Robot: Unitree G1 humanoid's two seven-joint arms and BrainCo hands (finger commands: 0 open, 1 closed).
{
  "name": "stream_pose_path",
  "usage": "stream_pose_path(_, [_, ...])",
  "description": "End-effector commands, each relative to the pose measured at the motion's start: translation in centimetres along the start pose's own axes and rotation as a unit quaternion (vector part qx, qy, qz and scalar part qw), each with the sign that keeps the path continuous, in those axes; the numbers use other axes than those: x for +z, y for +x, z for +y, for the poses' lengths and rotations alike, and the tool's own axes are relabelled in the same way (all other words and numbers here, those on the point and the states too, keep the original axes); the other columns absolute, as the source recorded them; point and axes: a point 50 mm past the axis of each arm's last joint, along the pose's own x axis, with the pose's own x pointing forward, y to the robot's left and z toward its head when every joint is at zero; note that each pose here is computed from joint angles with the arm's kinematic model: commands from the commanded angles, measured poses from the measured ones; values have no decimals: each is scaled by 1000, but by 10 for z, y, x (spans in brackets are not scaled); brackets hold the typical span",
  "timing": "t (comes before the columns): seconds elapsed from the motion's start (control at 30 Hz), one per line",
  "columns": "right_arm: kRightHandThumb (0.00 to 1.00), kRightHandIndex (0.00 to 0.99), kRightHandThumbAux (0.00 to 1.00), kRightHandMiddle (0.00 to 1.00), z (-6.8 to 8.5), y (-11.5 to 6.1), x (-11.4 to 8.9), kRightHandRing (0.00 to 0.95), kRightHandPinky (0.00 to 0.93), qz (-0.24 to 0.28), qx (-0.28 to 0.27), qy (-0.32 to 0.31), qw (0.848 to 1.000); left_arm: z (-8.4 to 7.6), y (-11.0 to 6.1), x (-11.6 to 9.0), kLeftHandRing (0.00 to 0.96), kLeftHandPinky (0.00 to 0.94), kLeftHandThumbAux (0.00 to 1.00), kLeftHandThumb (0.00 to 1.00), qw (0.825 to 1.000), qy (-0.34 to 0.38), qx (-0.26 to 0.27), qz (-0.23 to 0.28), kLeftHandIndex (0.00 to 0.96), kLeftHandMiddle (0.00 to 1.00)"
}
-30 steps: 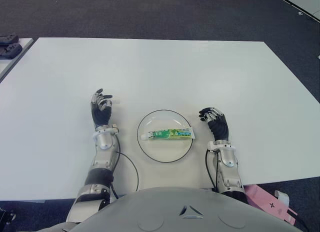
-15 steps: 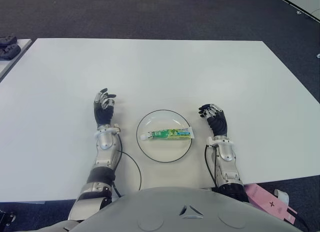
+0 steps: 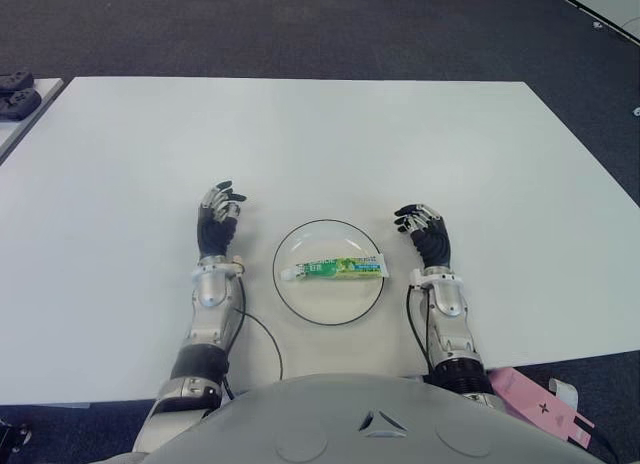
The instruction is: Put the toothpaste on the table into the plate.
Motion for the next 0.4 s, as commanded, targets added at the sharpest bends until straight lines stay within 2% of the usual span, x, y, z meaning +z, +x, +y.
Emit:
stream_pose_path(0.03, [711, 428, 729, 478, 3, -3, -9, 487, 482, 25, 2, -3, 1000, 0, -13, -15, 450, 469, 721, 716, 998, 31, -25, 53, 429, 467])
stream_pose_path(0.4, [712, 428, 729, 477, 5, -3, -8, 485, 478, 25, 6, -1, 1000, 1, -25, -12, 471, 478, 720, 715, 994, 77, -44, 60, 430, 487])
